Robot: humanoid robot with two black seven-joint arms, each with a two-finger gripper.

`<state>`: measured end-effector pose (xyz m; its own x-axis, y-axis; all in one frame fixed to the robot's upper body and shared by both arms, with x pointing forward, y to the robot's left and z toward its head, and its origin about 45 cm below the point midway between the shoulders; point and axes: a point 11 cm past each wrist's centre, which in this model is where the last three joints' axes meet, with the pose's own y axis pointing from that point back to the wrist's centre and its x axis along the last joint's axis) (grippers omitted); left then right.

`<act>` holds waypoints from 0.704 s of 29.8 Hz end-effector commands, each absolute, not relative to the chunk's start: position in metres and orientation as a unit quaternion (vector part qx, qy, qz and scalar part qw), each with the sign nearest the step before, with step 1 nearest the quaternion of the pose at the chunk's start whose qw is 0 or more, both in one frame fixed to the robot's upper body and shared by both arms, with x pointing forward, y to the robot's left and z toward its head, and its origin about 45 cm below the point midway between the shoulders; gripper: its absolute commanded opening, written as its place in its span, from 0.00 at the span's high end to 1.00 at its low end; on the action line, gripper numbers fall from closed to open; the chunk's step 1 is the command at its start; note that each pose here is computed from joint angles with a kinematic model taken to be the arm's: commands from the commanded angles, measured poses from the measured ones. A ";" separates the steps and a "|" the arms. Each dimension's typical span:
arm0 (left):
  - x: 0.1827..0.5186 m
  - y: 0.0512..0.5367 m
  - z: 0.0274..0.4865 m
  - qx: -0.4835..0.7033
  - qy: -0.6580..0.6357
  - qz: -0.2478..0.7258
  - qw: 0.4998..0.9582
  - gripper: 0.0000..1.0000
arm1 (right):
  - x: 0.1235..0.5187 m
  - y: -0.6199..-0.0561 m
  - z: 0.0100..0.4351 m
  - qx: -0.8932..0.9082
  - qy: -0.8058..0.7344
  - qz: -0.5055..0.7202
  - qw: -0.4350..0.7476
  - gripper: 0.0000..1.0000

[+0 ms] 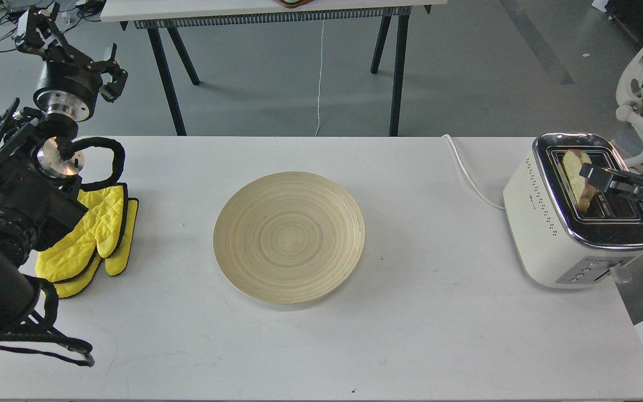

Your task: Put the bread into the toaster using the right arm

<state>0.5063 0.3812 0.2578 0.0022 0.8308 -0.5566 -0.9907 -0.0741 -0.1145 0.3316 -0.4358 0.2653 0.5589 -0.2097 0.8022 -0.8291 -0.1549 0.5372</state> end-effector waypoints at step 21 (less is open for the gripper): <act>0.506 0.381 0.258 -0.252 0.159 0.688 0.662 0.00 | 0.452 -0.346 0.346 0.797 -0.595 0.084 0.065 0.00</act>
<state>0.5063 0.3813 0.2578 0.0021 0.8308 -0.5566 -0.9906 -0.0742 -0.1145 0.4350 -0.3641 0.3512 0.2716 -0.8965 0.3501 -0.9621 -0.2620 0.0756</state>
